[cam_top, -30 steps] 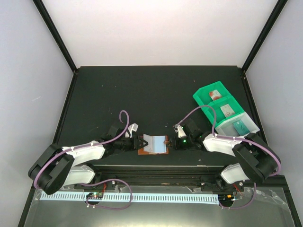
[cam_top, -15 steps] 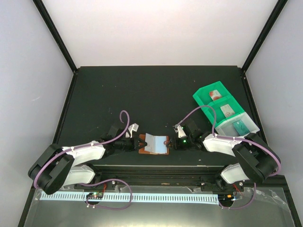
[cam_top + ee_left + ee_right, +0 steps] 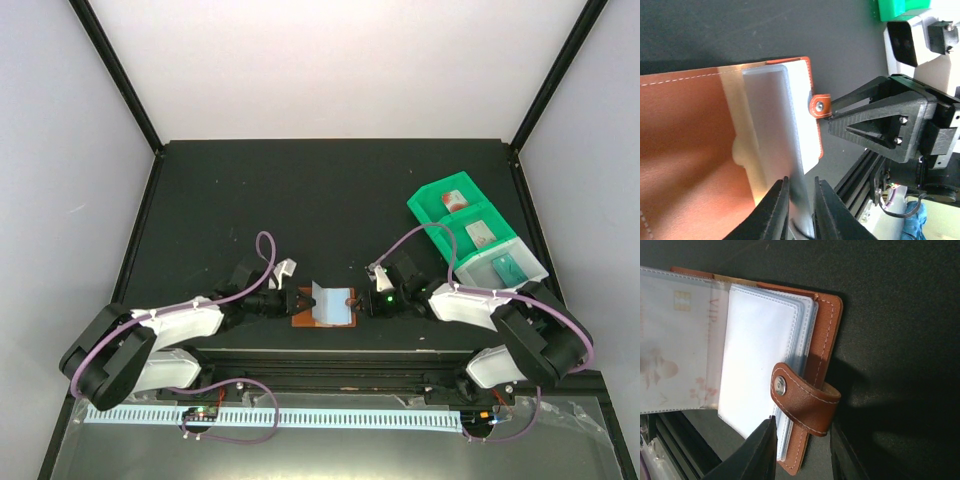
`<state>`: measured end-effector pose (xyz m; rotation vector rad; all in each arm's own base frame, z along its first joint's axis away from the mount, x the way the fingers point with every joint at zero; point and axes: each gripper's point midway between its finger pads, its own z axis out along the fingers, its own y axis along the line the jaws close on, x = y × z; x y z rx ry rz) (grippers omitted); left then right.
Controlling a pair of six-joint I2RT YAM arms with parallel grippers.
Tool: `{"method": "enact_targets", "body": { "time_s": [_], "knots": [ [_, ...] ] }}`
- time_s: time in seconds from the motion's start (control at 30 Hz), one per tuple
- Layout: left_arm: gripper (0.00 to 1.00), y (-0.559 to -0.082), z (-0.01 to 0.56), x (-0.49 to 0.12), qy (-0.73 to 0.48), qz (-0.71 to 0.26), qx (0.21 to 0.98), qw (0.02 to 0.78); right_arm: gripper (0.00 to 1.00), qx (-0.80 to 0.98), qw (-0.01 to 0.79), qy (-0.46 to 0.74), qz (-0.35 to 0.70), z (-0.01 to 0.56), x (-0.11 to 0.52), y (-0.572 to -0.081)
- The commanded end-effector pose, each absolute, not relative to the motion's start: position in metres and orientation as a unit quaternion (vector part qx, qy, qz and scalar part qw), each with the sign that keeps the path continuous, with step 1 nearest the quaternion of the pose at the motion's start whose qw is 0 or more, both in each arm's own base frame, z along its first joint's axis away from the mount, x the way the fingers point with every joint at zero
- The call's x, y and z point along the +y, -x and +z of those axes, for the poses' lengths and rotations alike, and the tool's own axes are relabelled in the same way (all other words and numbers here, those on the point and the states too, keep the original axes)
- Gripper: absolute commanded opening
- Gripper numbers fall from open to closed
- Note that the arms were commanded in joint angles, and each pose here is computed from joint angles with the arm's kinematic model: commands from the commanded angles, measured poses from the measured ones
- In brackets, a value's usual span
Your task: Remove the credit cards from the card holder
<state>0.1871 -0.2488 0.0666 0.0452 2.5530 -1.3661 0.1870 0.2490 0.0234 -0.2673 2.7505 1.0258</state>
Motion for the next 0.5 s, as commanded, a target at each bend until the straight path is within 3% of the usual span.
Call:
{"method": "enact_targets", "body": {
  "time_s": [0.0,0.13,0.47],
  "knots": [
    [0.13,-0.195,0.091,-0.266,-0.042,-0.495,0.857,0.136,0.32,0.926,0.107,0.1,0.347,0.033,0.251,-0.188],
    [0.08,-0.195,0.09,-0.267,-0.043,-0.49,0.86,0.135,0.36,0.928,0.127,0.101,0.336,0.046,0.247,-0.193],
    [0.1,-0.197,0.07,-0.248,-0.02,-0.428,0.892,0.142,0.38,0.912,0.146,0.096,0.37,0.074,0.258,-0.199]
  ]
}}
